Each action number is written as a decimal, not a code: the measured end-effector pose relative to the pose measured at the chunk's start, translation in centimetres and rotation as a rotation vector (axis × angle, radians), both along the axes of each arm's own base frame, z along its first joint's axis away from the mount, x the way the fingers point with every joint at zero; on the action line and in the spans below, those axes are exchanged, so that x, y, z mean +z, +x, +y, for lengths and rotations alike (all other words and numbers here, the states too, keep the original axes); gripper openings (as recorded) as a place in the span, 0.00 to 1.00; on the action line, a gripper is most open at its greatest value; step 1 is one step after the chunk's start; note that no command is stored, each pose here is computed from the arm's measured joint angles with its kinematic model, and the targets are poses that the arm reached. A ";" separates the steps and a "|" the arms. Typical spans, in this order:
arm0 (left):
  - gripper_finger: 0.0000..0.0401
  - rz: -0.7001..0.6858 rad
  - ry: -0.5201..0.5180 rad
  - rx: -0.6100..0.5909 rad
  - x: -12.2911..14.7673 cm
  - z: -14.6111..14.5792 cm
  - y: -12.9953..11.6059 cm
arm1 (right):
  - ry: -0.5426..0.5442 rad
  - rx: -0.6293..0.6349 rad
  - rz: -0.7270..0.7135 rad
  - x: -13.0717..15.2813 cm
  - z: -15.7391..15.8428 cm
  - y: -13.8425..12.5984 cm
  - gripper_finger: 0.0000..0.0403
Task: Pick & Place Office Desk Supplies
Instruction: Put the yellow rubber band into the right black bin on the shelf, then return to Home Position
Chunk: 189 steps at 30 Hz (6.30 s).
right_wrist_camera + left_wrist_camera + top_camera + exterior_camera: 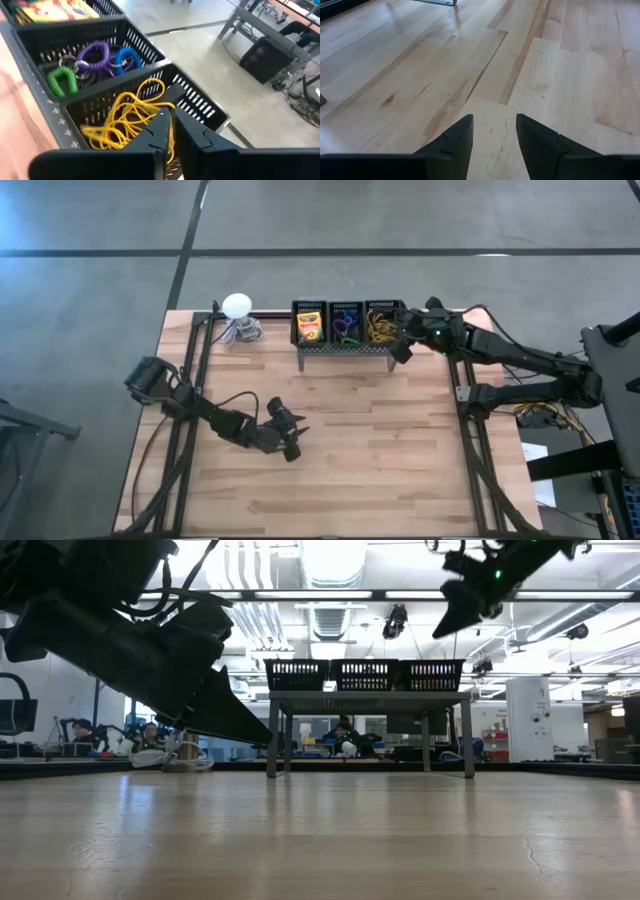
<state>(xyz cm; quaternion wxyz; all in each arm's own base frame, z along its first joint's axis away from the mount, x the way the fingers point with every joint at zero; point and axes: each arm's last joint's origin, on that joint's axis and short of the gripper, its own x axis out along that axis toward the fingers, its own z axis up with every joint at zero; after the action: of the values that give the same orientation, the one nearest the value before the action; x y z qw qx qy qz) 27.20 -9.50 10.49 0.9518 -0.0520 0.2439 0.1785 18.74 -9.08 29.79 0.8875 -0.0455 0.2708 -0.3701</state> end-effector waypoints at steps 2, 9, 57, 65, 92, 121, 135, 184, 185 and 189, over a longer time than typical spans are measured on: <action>0.39 0.000 0.000 0.000 0.0 0.0 0.0 | 0.011 -0.008 -0.023 1.1 0.1 -0.3 0.10; 0.39 0.000 0.000 0.000 0.0 0.0 0.0 | 0.132 0.179 -0.133 1.4 2.9 -0.6 0.21; 0.00 -0.447 -0.036 -0.163 6.8 10.7 -16.6 | 0.230 0.861 -0.549 -12.9 10.3 -9.2 0.02; 0.00 -0.492 -0.026 -0.245 6.6 10.4 -17.7 | 0.233 0.860 -0.566 -13.0 10.3 -9.1 0.02; 0.03 -0.525 0.015 -0.322 6.1 10.2 -17.4 | 0.217 0.866 -0.578 -13.3 10.3 -8.9 0.02; 0.04 -0.523 0.012 -0.320 6.1 10.2 -17.3 | 0.041 0.879 -0.549 -13.1 10.0 -9.1 0.02; 0.04 -0.523 0.012 -0.320 6.1 10.2 -17.3 | 0.042 0.880 -0.539 -13.1 10.0 -9.0 0.02; 0.04 -0.523 0.012 -0.320 6.1 10.2 -17.3 | 0.043 0.880 -0.539 -13.1 10.0 -9.0 0.02; 0.04 -0.523 0.012 -0.320 6.1 10.2 -17.3 | 0.042 0.880 -0.538 -13.1 10.0 -9.0 0.02; 0.04 -0.523 0.012 -0.320 6.1 10.2 -17.3 | 0.042 0.880 -0.538 -13.1 10.0 -9.0 0.02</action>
<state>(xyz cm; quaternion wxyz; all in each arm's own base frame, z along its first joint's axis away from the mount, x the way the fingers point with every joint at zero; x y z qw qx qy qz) 9.86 0.71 16.58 0.9986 -0.0515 -0.0054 0.0083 9.74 0.89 16.65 0.9981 -0.0406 -0.0046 0.0452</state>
